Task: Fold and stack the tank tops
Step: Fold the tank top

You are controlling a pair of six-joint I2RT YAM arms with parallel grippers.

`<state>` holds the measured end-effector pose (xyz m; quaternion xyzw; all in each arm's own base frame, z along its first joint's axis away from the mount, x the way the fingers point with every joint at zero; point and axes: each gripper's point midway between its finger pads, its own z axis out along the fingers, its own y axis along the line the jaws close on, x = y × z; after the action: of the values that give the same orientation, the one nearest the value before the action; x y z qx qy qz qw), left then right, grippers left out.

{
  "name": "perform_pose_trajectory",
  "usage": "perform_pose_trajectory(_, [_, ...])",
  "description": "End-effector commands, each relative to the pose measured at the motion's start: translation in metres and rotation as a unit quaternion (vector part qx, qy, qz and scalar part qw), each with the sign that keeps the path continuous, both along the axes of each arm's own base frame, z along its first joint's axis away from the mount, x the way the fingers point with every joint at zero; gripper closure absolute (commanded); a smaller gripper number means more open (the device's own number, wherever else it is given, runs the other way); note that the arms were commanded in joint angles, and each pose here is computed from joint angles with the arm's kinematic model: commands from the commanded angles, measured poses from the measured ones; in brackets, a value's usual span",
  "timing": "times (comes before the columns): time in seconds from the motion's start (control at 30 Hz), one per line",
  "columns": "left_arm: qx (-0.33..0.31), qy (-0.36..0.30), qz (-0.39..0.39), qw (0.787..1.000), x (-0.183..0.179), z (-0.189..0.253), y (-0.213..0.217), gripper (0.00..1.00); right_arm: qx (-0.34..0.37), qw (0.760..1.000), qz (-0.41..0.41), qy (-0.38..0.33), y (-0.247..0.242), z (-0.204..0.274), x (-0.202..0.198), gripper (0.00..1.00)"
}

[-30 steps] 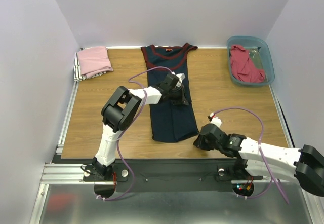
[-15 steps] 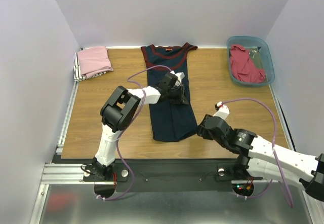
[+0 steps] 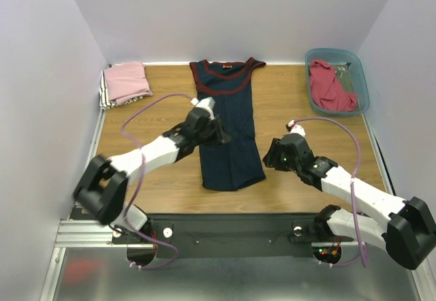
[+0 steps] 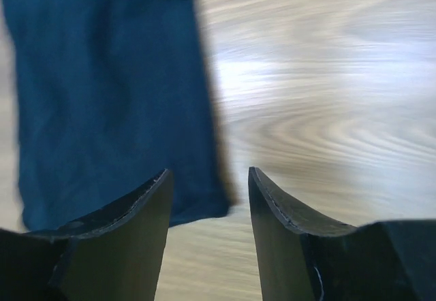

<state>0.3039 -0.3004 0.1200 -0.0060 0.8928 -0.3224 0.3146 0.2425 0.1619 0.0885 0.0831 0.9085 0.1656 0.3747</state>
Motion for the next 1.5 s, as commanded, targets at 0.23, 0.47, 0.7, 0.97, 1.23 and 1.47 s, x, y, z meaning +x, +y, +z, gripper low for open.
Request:
perform_pose_trajectory(0.23, [-0.029, 0.071, 0.217, 0.973, -0.087, -0.063, 0.115, 0.41, 0.099, 0.989, 0.109, 0.032, 0.04, -0.03, -0.025, 0.46])
perform_pose_trajectory(0.47, [-0.02, 0.081, 0.205, 0.975, -0.099, -0.081, 0.119, 0.39, 0.109, 0.987, 0.108, 0.037, 0.039, -0.044, -0.032, 0.46])
perform_pose_trajectory(0.7, [-0.049, 0.089, 0.177, 0.979, -0.106, -0.091, 0.108, 0.42, 0.114, 0.987, 0.11, 0.026, 0.042, -0.044, -0.028, 0.45])
perform_pose_trajectory(0.97, [-0.045, 0.126, 0.16, 0.978, -0.125, -0.107, 0.099, 0.52, 0.123, 0.986, 0.107, 0.041, 0.043, -0.055, -0.033, 0.52])
perform_pose_trajectory(1.23, [-0.063, 0.156, 0.162, 0.972, -0.149, -0.112, 0.097, 0.56, 0.142, 0.983, 0.1, 0.057, 0.038, -0.063, -0.05, 0.57])
perform_pose_trajectory(1.47, [-0.06, 0.156, 0.153, 0.974, -0.148, -0.105, 0.089, 0.61, 0.16, 0.979, 0.112, 0.054, 0.047, -0.054, -0.047, 0.58])
